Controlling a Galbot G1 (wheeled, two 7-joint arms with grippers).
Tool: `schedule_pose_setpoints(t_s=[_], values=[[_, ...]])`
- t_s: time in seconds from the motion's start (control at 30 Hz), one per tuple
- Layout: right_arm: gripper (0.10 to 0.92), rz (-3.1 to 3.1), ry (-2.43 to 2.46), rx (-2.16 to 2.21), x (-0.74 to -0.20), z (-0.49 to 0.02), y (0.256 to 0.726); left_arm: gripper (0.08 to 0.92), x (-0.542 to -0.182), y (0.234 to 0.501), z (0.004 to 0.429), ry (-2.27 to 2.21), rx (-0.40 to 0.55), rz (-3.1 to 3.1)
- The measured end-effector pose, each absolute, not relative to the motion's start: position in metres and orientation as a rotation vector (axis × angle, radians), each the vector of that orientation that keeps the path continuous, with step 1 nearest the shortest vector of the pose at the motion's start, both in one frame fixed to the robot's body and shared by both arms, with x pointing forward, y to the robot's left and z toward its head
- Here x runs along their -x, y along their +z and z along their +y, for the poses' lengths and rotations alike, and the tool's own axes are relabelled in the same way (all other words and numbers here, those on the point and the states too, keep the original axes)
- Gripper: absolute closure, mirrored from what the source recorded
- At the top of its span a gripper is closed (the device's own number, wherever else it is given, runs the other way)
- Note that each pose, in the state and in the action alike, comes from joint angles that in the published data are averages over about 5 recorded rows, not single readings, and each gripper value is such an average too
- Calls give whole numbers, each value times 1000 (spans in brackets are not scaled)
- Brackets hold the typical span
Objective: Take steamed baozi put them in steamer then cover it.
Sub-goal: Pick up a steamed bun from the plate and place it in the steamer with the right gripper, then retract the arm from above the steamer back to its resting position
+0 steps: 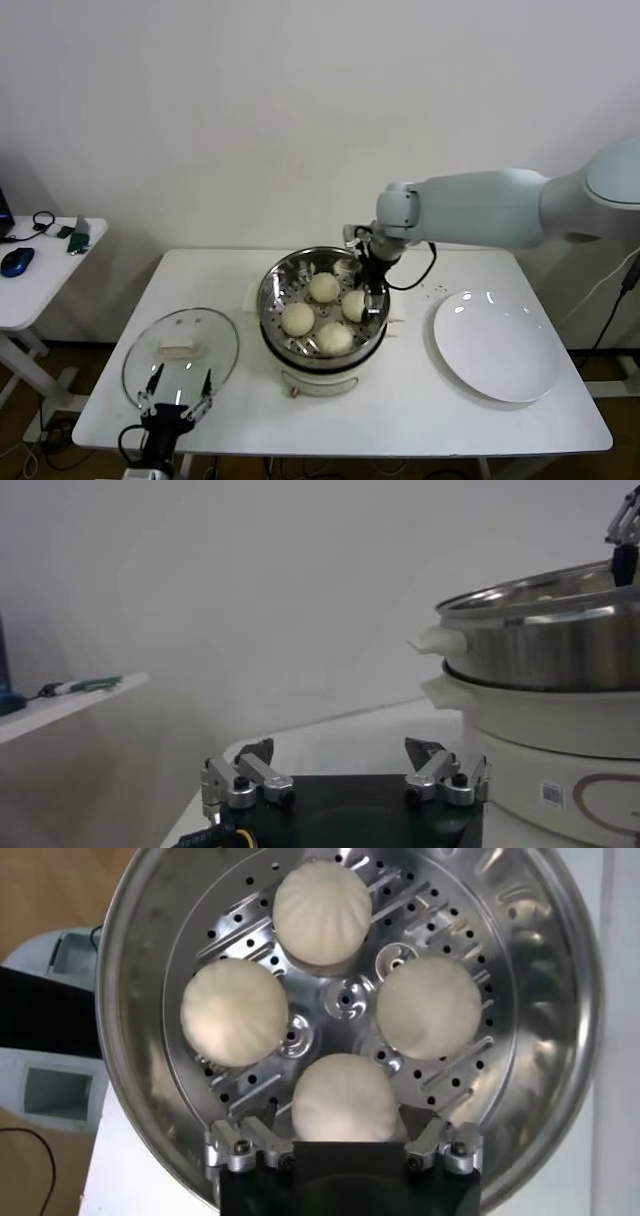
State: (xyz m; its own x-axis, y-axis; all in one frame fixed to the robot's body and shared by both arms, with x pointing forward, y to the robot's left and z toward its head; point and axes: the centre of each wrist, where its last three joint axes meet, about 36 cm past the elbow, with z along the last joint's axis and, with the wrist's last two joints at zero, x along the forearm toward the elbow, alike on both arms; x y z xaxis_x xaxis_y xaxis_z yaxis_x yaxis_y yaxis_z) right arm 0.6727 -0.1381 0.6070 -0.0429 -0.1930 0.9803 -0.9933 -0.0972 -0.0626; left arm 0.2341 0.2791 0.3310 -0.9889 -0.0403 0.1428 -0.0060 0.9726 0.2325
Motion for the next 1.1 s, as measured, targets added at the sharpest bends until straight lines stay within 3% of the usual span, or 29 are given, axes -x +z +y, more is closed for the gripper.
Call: schedule_pose_setpoints(t_s=[0.3,0.57,1.1], values=[[200,-1424,1175,-1426,-679,-157,639,177,-238,330,280,-350,-40,-2979],[200,-1629,1117,-1466,-673,-205,661,177,-244,333,286,-366,-64,-2993],[200,-2386,897,-1378,-609,-319,601,177,-261,343,283,-431,-82,-3006]])
